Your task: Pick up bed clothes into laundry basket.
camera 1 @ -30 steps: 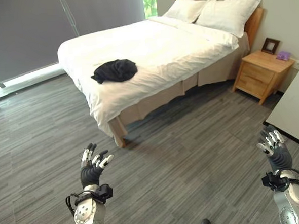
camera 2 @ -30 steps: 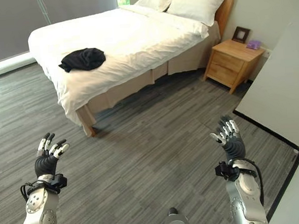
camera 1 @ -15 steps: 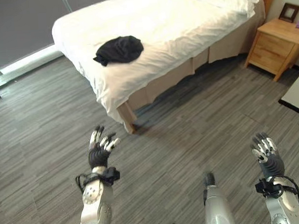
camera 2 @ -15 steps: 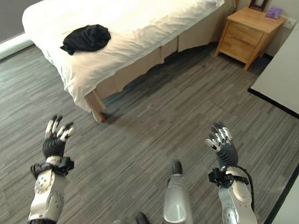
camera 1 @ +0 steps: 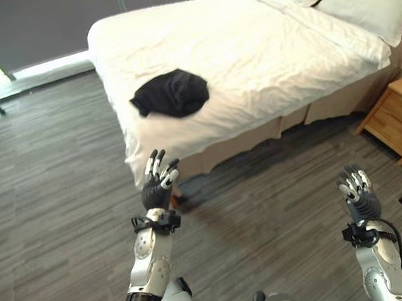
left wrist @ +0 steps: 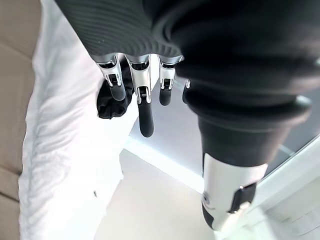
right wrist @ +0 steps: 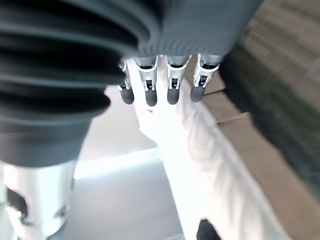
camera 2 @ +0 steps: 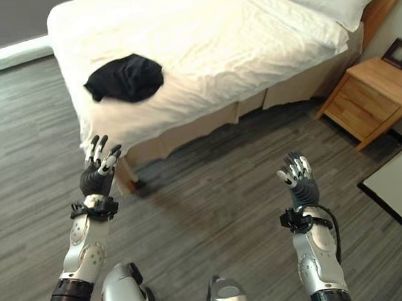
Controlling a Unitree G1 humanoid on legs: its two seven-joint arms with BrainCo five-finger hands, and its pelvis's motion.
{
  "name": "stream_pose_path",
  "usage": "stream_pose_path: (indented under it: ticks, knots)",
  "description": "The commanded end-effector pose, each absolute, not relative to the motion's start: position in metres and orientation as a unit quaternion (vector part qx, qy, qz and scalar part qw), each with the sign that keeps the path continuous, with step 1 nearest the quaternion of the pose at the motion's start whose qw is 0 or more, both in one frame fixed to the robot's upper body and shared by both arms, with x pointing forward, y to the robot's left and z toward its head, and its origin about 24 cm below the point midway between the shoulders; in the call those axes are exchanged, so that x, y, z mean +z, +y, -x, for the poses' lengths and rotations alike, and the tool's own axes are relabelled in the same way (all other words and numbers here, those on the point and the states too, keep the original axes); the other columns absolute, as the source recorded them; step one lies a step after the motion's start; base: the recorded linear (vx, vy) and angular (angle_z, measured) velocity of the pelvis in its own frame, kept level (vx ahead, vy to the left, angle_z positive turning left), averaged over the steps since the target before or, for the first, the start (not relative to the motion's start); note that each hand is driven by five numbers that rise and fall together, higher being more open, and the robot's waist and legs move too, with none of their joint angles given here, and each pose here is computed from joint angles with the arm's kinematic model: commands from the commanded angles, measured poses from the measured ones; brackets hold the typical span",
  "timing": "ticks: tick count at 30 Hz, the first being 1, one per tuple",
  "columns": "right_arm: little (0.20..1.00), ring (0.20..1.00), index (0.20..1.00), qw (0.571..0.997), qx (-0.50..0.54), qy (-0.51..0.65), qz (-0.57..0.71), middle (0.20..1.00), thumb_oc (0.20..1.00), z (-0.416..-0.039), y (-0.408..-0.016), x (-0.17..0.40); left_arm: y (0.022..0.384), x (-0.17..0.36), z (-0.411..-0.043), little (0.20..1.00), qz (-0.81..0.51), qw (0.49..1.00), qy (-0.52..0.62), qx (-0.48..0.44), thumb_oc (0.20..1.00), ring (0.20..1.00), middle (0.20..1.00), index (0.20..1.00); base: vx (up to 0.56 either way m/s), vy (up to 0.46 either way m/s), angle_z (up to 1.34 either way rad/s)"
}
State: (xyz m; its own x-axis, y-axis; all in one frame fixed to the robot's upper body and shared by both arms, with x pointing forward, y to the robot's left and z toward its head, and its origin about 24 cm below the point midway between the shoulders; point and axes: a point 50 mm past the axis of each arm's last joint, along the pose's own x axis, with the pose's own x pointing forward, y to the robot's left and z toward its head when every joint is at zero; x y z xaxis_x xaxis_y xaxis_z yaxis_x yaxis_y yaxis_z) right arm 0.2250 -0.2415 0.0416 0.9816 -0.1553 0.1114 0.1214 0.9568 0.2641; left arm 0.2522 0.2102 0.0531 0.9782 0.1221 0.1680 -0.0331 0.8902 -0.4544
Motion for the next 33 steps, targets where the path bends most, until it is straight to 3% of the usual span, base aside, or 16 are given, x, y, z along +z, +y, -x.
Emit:
stream_pose_path:
  ticks: [1,10,14,17,18,19,22,24,27,29,30,33]
  knots:
    - [1.000,1.000,1.000,0.990,-0.040,-0.119,-0.070,1.000,1.000,-0.228,-0.250,0.068,0.220,0.079,-0.253,1.000,0.228,0.957,-0.171,0.049,1.000,1.000,1.000,1.000,0.60,0.198,-0.35]
    - [1.000,1.000,1.000,0.991,-0.023,-0.099,-0.082,1.000,1.000,-0.228,-0.235,0.056,0.234,0.091,-0.250,1.000,0.165,0.965,-0.191,0.067,1.000,1.000,1.000,1.000,0.41,0.190,-0.66]
    - [1.000,1.000,1.000,0.991,-0.018,-0.091,-0.097,1.000,1.000,-0.223,-0.234,0.050,0.249,0.158,-0.259,1.000,-0.054,0.955,-0.289,0.036,1.000,1.000,1.000,1.000,0.31,0.192,0.18]
    - [1.000,1.000,1.000,0.992,-0.020,-0.085,-0.089,1.000,1.000,-0.221,-0.236,0.048,0.252,0.164,-0.261,1.000,-0.081,0.951,-0.297,0.038,1.000,1.000,1.000,1.000,0.10,-0.046,0.24]
    - [1.000,1.000,1.000,0.993,-0.019,-0.077,-0.082,1.000,1.000,-0.219,-0.240,0.046,0.262,0.172,-0.263,1.000,-0.155,0.940,-0.298,0.057,1.000,1.000,1.000,1.000,0.27,-0.103,0.52]
    - [1.000,1.000,1.000,0.994,-0.011,-0.066,-0.086,1.000,1.000,-0.214,-0.241,0.043,0.287,0.193,-0.270,1.000,-0.339,0.892,-0.275,0.120,1.000,1.000,1.000,1.000,0.27,-0.102,0.60]
    - [1.000,1.000,1.000,0.995,-0.001,-0.071,-0.073,1.000,1.000,-0.215,-0.243,0.047,0.304,0.194,-0.278,1.000,-0.425,0.862,-0.236,0.145,1.000,1.000,1.000,1.000,0.12,-0.103,0.50]
    - [1.000,1.000,1.000,0.997,0.017,-0.062,-0.051,1.000,1.000,-0.217,-0.244,0.048,0.331,0.201,-0.284,1.000,-0.547,0.798,-0.171,0.187,1.000,1.000,1.000,1.000,0.10,-0.118,0.15]
    - [1.000,1.000,1.000,0.998,0.019,-0.050,-0.044,1.000,1.000,-0.214,-0.246,0.046,0.356,0.204,-0.283,1.000,-0.653,0.726,-0.092,0.196,1.000,1.000,1.000,1.000,0.10,-0.100,0.13]
    - [1.000,1.000,1.000,0.998,0.019,-0.043,-0.048,1.000,1.000,-0.212,-0.246,0.043,0.359,0.206,-0.283,1.000,-0.667,0.713,-0.084,0.198,1.000,1.000,1.000,1.000,0.08,-0.088,0.11]
    - [1.000,1.000,1.000,0.997,0.033,-0.027,-0.061,1.000,1.000,-0.210,-0.241,0.037,0.382,0.194,-0.279,1.000,-0.701,0.685,-0.013,0.198,1.000,1.000,1.000,1.000,0.08,-0.131,0.12]
    - [1.000,1.000,1.000,0.996,0.047,-0.014,-0.070,1.000,1.000,-0.206,-0.237,0.032,0.392,0.177,-0.283,1.000,-0.703,0.685,0.041,0.187,1.000,1.000,1.000,1.000,0.05,-0.068,0.10]
